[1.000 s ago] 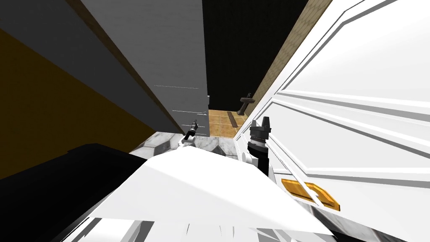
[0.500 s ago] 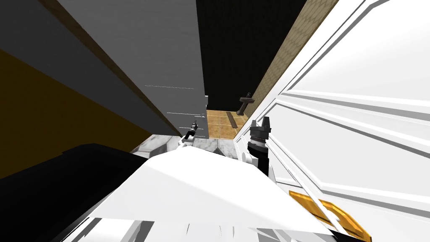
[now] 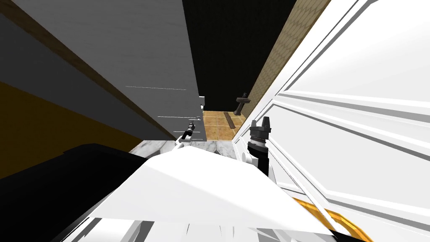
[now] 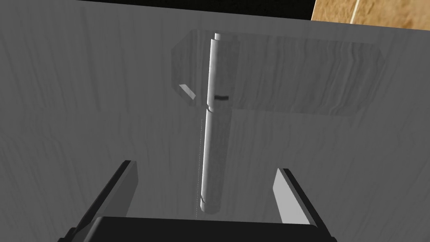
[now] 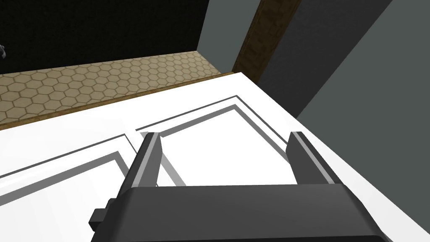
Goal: Pull the door open
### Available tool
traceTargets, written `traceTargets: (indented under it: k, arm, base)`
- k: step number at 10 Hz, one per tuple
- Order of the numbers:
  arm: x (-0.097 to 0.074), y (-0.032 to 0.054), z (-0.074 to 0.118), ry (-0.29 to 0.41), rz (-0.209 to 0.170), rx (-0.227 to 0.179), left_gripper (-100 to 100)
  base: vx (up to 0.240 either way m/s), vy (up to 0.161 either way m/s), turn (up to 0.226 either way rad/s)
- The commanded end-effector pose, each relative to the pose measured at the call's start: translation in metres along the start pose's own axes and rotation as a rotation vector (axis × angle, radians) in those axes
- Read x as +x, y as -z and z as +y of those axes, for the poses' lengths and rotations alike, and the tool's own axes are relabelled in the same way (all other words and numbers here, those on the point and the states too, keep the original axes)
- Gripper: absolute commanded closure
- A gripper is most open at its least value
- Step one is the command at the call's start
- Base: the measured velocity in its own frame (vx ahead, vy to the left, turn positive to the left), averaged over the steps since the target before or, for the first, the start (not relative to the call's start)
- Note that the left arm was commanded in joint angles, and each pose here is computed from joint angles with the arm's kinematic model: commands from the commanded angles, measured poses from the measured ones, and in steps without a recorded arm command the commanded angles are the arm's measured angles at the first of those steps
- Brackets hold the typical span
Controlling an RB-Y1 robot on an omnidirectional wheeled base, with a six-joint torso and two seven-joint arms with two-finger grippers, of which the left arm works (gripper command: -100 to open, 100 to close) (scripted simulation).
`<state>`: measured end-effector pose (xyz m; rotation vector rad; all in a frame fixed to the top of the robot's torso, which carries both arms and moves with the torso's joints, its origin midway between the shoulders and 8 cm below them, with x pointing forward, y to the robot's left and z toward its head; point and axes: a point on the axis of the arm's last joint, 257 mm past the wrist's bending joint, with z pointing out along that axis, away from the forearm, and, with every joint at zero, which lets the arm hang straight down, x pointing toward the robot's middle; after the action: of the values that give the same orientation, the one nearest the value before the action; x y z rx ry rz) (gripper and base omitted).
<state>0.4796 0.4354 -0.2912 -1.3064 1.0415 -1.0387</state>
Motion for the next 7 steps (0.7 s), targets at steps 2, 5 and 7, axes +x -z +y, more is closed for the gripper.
traceTargets:
  k: [2, 5, 7]
  arm:
    - [-0.024, 0.0017, 0.003, 0.001, -0.028, -0.002, -100]
    - [-0.060, 0.0045, 0.002, 0.002, -0.069, -0.001, -100]
    - [-0.054, 0.0034, 0.003, 0.001, -0.062, -0.002, 100]
  base:
    - [0.138, -0.022, -0.086]
    - [0.164, 0.009, -0.122]
    - [0.034, 0.011, 0.000]
